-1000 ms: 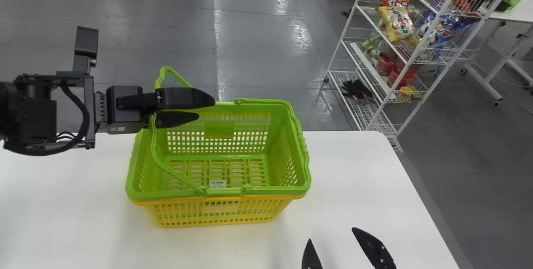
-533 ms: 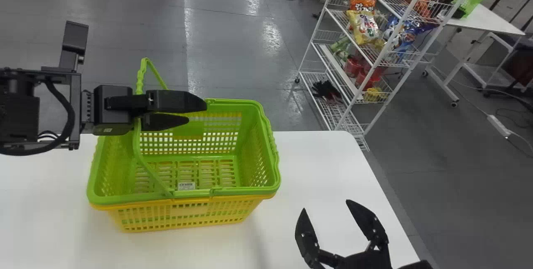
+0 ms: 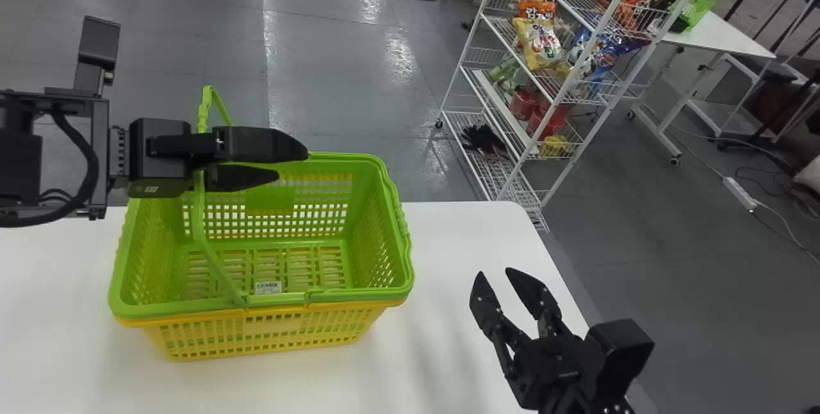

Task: Grasp handle with right gripper to insert into left gripper then lift and swing left to center

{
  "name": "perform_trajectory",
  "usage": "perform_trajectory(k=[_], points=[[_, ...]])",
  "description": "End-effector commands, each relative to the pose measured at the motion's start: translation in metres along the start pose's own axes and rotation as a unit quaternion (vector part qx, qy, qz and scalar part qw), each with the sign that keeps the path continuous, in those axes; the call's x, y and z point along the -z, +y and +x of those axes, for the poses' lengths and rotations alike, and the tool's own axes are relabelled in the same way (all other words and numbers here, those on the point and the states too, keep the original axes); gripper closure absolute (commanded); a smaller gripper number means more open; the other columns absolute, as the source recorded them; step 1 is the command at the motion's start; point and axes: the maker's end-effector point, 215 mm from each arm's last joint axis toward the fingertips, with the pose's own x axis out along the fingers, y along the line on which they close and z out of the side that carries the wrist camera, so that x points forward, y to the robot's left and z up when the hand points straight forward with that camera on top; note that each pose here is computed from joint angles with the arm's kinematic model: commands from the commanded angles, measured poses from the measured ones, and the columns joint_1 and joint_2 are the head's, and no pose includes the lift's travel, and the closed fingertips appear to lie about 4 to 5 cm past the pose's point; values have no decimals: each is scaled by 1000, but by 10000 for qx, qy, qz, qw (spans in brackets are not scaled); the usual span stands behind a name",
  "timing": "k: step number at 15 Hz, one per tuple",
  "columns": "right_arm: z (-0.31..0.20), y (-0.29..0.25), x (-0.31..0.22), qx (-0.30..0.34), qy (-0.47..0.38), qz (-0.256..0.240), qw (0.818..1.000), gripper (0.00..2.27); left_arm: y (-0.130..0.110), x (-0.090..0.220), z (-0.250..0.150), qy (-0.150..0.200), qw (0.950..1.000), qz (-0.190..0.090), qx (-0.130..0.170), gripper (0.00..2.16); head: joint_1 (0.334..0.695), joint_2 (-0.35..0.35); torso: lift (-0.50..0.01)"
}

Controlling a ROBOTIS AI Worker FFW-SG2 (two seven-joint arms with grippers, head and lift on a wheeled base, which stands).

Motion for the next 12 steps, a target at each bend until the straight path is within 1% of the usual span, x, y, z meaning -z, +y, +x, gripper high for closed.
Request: perform_trajectory(k=[1, 7, 12], points=[[15, -2, -2, 10, 144, -170, 9998, 2219, 0, -3, -2, -17, 10000, 10, -5, 124, 695, -350, -93], [45, 14, -26, -301, -5, -849, 9959, 2250, -1, -6, -7, -71, 10000, -25, 39, 124, 695, -346, -93], [67, 27, -24, -460, 8, -1309, 9903, 2250, 1, -6, -9, -102, 9999, -57, 37, 124, 695, -316, -93]])
